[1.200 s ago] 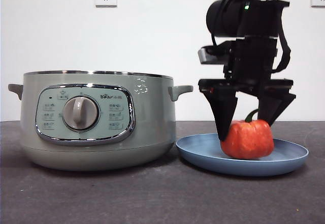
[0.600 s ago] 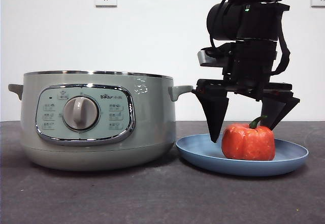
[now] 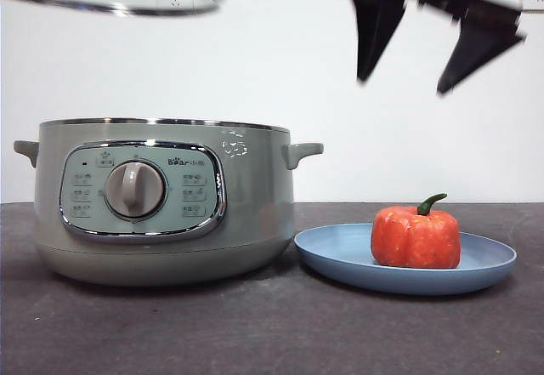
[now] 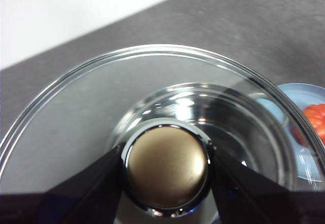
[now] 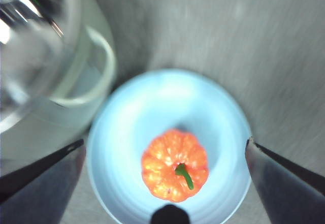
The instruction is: Take the pumpkin out from the steamer,put the pumpkin in the blue plate,close the lid
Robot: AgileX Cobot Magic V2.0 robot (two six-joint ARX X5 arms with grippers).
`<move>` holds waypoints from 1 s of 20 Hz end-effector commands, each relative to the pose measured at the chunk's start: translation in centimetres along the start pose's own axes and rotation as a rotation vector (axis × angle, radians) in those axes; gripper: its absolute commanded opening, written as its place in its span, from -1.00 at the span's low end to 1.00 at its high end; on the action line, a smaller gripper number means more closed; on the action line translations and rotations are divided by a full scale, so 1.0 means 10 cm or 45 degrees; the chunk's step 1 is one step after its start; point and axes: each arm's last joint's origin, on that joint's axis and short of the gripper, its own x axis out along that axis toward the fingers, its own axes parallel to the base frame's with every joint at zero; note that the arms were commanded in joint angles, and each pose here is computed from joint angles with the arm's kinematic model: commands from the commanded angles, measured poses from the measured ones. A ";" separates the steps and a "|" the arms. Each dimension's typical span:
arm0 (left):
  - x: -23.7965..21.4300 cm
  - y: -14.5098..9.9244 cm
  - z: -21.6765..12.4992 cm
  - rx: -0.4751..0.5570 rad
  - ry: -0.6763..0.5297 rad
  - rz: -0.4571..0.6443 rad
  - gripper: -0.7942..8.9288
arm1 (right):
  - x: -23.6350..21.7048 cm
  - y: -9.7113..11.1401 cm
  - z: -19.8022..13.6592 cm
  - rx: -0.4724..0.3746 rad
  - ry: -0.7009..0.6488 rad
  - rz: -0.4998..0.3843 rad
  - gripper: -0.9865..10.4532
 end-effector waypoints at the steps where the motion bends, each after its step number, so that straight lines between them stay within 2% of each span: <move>1: 0.18 -0.01 0.09 0.014 -0.048 -0.056 -0.85 | -0.25 -0.01 -0.05 0.001 -0.072 0.000 0.14; 6: 0.79 -0.04 0.02 0.013 0.081 -0.109 -0.85 | -0.72 -0.06 -0.17 0.018 -0.186 -0.011 0.14; 10: 1.11 -0.08 -0.08 0.007 0.171 -0.191 -0.85 | -0.88 -0.13 -0.24 0.049 -0.215 -0.039 0.14; 20: 1.26 -0.09 -0.14 0.006 0.224 -0.197 -0.85 | -0.91 -0.20 -0.28 0.081 -0.184 -0.066 0.14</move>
